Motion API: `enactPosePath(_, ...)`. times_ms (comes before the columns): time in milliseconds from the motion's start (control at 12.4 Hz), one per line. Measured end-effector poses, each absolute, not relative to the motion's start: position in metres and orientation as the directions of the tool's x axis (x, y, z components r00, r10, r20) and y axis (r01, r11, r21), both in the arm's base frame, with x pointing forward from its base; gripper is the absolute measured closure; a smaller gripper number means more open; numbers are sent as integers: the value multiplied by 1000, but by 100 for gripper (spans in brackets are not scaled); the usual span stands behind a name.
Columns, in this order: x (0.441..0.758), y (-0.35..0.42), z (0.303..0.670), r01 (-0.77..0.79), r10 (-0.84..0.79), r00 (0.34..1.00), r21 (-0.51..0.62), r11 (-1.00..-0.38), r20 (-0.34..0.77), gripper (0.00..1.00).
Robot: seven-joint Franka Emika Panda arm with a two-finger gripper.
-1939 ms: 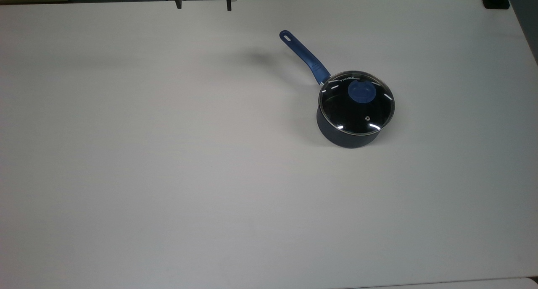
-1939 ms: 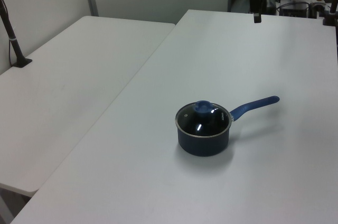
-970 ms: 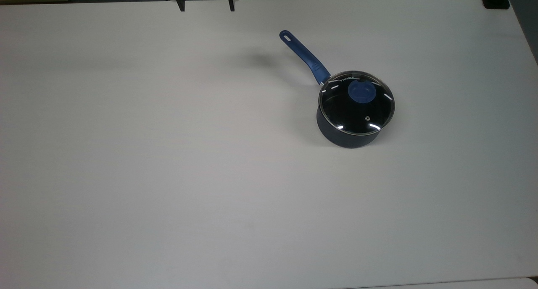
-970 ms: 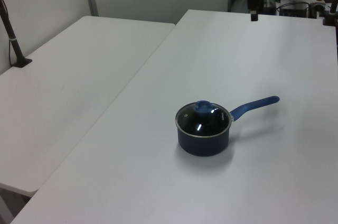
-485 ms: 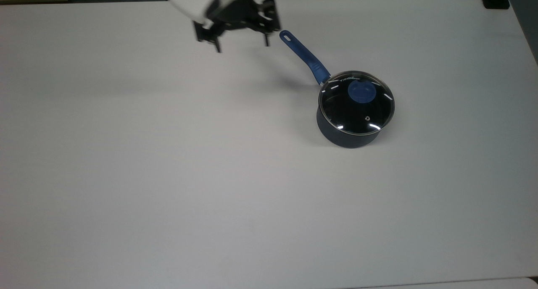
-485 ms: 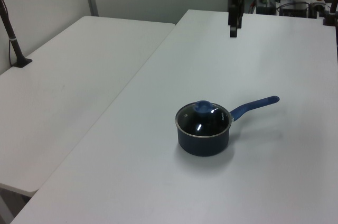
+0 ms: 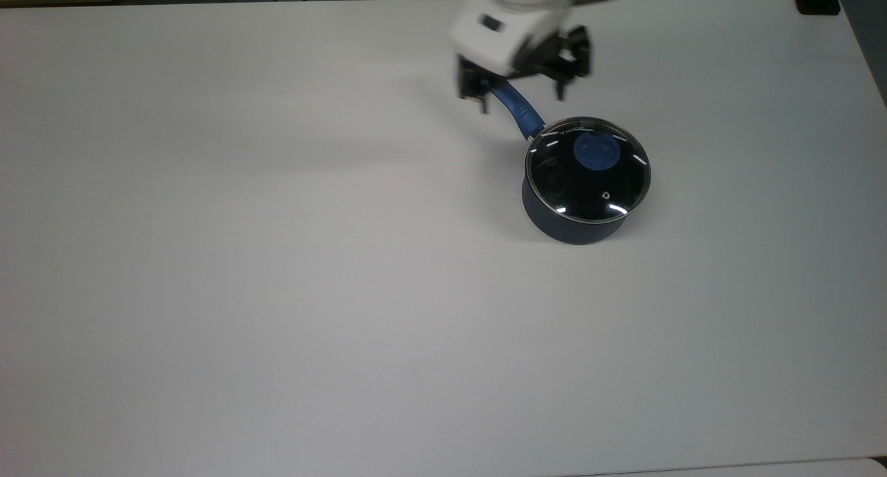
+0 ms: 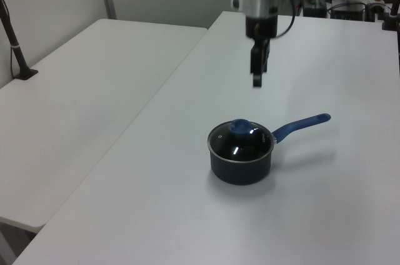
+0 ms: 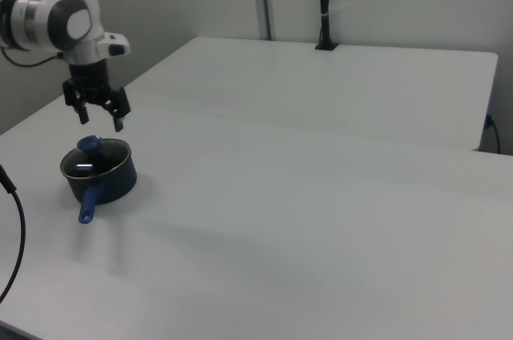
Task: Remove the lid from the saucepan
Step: 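Move the open gripper over the blue knob of the glass lid, then lower the gripper and close it on the blue lid knob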
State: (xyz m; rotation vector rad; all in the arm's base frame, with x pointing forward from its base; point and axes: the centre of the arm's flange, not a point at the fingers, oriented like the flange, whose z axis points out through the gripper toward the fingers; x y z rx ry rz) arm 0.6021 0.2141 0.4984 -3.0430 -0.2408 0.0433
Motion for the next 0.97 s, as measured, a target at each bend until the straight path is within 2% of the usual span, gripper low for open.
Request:
enactPosePath(404, 606, 289, 447, 89, 90, 996, -62, -994, -19, 0)
enactPosePath(970, 616, 313, 428, 60, 60, 998, -34, -998, 17, 0)
